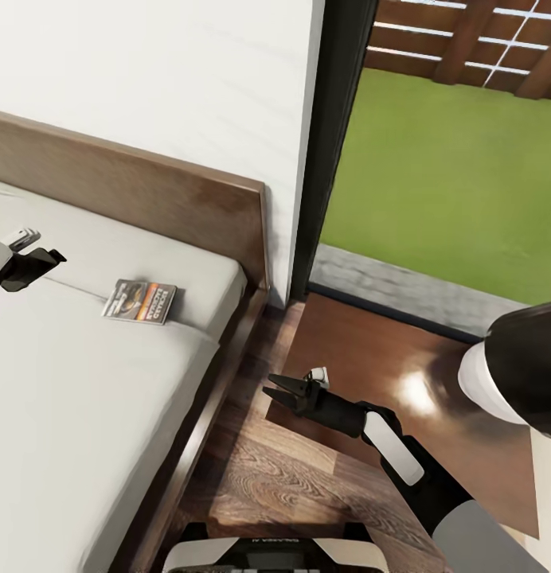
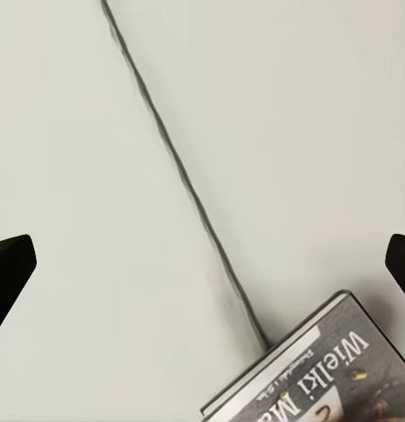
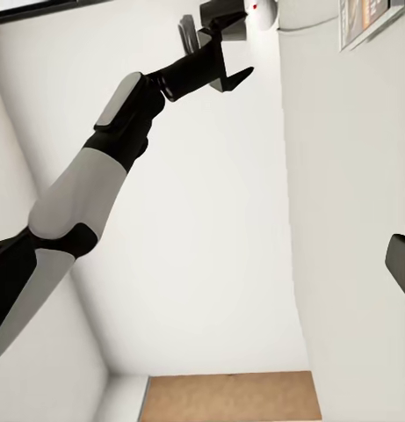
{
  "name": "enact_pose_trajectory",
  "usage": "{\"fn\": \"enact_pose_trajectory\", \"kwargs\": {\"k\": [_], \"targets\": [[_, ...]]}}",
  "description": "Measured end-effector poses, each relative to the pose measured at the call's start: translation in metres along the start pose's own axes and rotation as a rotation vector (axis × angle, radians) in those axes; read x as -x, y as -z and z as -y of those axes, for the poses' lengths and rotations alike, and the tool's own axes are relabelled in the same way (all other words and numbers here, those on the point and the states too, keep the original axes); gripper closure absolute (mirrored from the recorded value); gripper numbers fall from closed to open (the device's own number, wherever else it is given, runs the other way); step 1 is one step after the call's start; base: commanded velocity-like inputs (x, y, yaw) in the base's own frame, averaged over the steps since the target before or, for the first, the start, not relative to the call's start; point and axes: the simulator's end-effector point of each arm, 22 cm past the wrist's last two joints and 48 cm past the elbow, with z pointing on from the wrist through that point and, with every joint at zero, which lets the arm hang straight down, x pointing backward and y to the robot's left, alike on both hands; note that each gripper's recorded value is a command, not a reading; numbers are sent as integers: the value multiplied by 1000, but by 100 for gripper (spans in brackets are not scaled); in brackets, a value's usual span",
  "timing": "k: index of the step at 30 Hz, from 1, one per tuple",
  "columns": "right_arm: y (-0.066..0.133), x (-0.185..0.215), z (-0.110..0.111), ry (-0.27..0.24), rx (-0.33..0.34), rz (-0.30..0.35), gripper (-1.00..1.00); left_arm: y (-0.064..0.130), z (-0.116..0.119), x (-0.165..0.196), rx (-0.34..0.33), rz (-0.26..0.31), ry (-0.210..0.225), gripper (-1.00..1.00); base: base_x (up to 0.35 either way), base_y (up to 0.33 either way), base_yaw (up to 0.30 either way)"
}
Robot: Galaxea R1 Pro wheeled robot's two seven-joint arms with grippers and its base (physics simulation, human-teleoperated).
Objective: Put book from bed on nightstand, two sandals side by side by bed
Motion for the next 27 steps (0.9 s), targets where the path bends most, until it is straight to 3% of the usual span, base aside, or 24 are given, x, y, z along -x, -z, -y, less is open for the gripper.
{"fn": "enact_pose_trajectory", "kwargs": {"k": [11, 14, 27], "targets": [[2, -1, 9, -15, -7, 2, -100, -9, 0, -8, 4, -7, -2, -100, 0, 0, 0], [2, -1, 11, -20, -8, 3, -100, -9, 11, -7, -11, 1, -6, -100, 0, 0, 0], [4, -3, 21, -40, -14, 5, -100, 9, 128, -9, -172, 41, -38, -100, 0, 0, 0]]}}
